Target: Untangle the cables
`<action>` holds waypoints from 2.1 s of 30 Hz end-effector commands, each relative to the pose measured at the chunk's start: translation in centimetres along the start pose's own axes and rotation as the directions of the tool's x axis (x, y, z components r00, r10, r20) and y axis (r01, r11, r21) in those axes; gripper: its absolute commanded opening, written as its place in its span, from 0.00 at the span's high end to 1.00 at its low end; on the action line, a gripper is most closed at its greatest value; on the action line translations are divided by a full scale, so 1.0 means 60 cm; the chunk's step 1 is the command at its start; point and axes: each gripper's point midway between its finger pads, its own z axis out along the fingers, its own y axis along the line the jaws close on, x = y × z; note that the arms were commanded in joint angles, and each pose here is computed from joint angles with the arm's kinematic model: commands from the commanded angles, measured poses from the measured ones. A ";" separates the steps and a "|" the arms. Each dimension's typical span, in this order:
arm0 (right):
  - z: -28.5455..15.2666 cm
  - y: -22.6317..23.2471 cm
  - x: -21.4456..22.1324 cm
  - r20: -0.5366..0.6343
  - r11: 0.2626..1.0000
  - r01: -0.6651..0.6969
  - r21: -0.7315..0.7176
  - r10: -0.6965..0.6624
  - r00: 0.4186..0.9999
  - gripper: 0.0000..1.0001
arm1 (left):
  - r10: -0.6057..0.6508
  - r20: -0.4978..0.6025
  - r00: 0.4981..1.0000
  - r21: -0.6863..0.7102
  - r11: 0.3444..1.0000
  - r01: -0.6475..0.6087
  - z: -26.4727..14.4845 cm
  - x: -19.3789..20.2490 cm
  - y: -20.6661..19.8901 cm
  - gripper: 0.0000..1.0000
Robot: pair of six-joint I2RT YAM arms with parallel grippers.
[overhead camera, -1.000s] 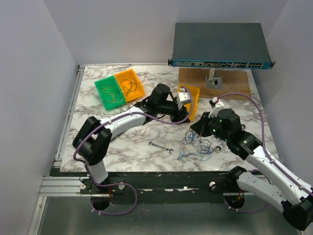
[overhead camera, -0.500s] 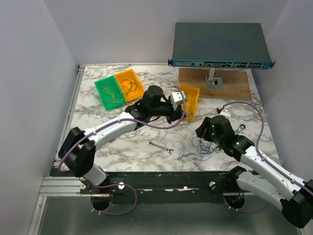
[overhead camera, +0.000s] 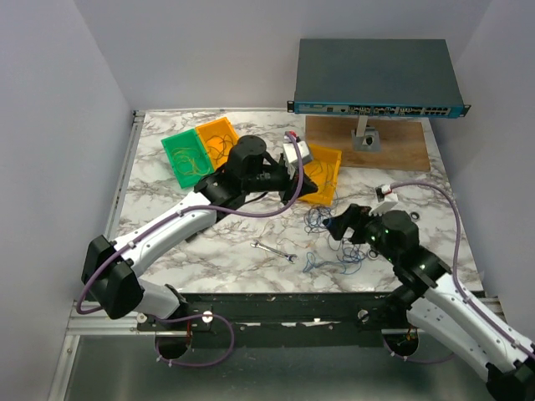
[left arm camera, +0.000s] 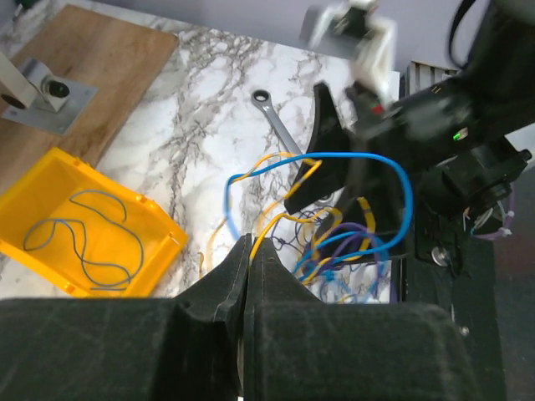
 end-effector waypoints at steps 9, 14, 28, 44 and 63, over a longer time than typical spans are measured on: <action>-0.076 0.157 -0.049 0.151 0.842 0.234 -0.486 -0.183 0.972 0.09 | -0.016 -0.048 0.999 0.044 0.999 0.018 -0.008 -0.004 -0.034 1.00; -0.061 0.169 -0.069 0.180 0.840 0.253 -0.480 -0.188 0.965 0.17 | -0.007 -0.037 0.999 0.059 0.998 0.009 -0.010 -0.015 -0.045 1.00; -0.036 -0.057 -0.080 0.241 0.968 -0.138 0.209 0.085 0.967 0.99 | -0.175 0.044 0.984 -0.498 0.850 0.173 -0.113 -0.013 0.110 1.00; -0.122 -0.203 -0.069 0.505 0.658 -0.517 0.547 0.233 0.831 0.93 | -0.330 0.327 0.886 -0.649 0.602 0.464 -0.268 0.048 0.190 1.00; -0.008 0.146 -0.027 -0.031 0.905 0.153 -0.396 -0.180 0.983 0.08 | -0.376 0.234 0.897 -0.517 0.733 0.442 -0.250 -0.023 0.128 1.00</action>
